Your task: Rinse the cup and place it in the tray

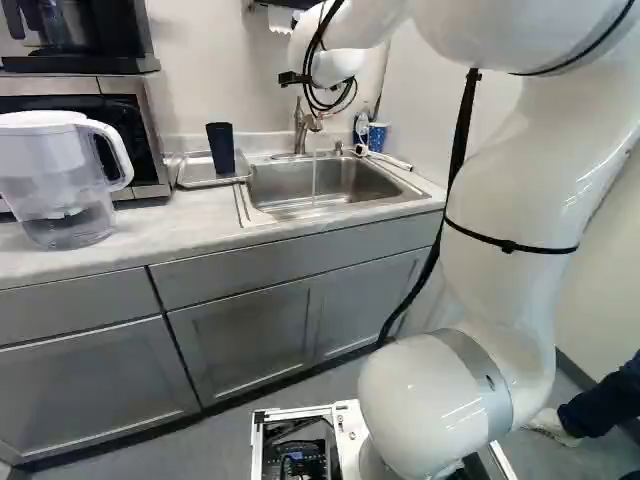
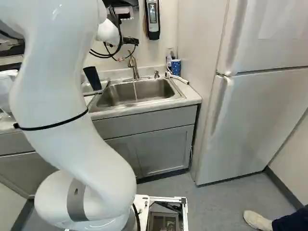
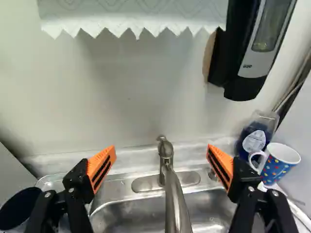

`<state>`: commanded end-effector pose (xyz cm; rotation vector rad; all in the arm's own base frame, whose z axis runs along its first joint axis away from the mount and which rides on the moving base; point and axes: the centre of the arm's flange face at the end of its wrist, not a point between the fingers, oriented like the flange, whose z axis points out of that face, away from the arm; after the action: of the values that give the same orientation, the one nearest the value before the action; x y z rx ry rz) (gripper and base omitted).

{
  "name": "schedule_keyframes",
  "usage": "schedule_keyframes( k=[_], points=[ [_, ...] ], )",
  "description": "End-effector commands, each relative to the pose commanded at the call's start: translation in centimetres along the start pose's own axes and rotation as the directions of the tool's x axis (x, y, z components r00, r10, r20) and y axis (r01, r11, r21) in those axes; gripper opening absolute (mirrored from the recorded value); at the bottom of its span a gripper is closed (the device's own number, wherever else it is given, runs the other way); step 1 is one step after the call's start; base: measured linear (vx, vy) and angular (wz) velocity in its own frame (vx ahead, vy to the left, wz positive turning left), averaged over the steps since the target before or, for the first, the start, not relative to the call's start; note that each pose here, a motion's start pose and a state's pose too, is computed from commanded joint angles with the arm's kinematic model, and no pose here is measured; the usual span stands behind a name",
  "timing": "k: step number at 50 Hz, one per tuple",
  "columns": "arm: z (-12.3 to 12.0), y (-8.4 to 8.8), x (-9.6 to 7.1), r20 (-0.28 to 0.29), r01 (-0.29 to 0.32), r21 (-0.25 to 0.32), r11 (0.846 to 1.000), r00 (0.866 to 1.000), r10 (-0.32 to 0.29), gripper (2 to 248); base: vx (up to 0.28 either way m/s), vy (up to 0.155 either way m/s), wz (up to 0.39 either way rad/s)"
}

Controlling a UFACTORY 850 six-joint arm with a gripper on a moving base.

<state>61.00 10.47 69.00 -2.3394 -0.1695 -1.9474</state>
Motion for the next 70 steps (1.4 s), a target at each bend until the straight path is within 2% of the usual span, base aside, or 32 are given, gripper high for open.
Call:
schedule_keyframes(
  k=[12,43,53,70],
  points=[
    [2.2,-1.1,0.6,-0.045,0.020,0.016,1.000,0.999,-0.019,247,0.000,0.000,0.000],
    [7.4,-4.6,0.9,-0.070,0.027,0.061,0.998,0.997,-0.023,247,0.000,0.000,0.000],
    [8.4,-5.1,0.9,-0.071,0.028,0.067,0.997,0.997,-0.023,247,0.000,0.000,0.000],
    [8.4,-5.2,0.6,-0.040,0.029,0.071,0.997,0.999,-0.026,247,0.000,0.000,0.000]
  ],
)
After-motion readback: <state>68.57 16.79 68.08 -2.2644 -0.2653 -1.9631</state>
